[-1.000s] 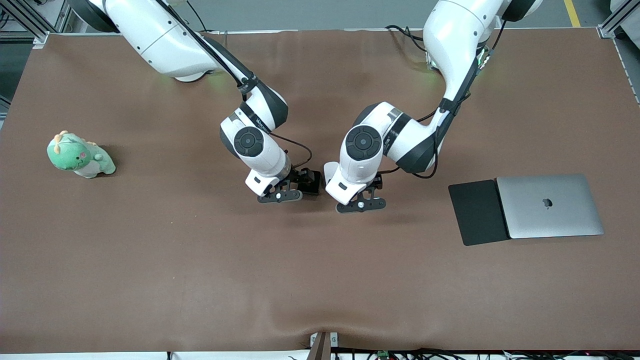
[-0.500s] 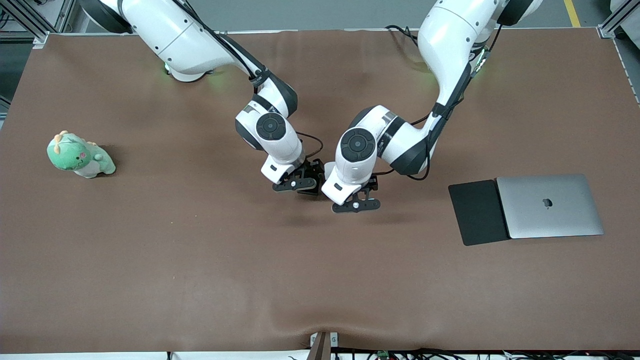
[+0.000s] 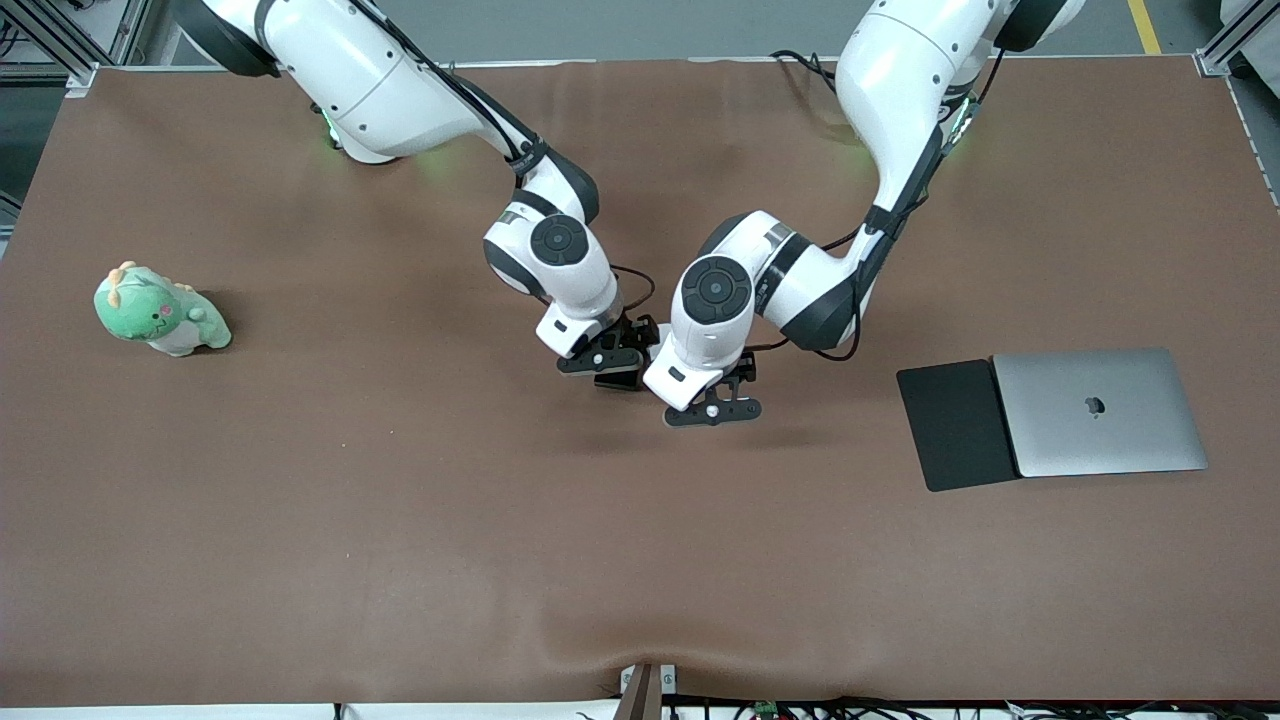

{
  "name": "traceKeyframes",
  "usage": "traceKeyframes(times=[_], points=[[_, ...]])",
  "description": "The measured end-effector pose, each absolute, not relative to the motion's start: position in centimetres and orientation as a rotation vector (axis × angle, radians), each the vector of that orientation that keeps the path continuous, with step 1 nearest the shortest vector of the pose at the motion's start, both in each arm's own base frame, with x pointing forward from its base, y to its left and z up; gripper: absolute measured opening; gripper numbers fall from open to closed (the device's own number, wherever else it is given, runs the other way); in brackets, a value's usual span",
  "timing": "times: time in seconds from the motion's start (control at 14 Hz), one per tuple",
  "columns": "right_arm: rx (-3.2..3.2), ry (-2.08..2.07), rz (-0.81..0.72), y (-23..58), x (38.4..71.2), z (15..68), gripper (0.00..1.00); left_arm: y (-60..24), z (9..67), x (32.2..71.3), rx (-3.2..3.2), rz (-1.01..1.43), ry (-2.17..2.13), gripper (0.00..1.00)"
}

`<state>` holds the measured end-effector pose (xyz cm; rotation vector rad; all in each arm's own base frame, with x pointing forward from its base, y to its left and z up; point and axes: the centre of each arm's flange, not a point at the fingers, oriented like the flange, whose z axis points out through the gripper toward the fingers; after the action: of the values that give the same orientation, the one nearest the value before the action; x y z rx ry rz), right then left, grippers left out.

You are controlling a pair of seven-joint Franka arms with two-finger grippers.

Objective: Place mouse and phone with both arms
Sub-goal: 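Lower and close the left gripper on the mouse while the right gripper grasps the phone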

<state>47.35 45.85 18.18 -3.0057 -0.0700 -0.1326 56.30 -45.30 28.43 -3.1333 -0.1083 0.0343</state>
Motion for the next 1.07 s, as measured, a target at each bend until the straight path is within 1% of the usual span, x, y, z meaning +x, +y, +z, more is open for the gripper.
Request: traceKeyframes(times=[0.79,0.86,0.93,1.0,1.07], points=[[-3.013,-0.053,-0.135,46.5,46.53,16.99,1.0,-45.28,27.81,56.26,-3.128,0.045,-0.108,1.0],[-3.013,-0.054,-0.136,46.55,46.5,17.01,0.95,-45.28,27.78,56.26,-3.128,0.045,-0.108,1.0],[-3.015,-0.055,-0.135,46.51,46.52,17.0,0.94,-45.28,27.8,56.27,-3.128,0.044,-0.108,1.0],[-3.018,-0.052,-0.137,46.47,46.59,17.14,0.85,-45.29,27.82,56.28,-3.128,0.044,-0.108,1.0],[-3.016,-0.05,-0.14,46.57,46.6,17.36,0.83,-45.3,27.8,56.27,-3.128,0.044,-0.107,1.0]])
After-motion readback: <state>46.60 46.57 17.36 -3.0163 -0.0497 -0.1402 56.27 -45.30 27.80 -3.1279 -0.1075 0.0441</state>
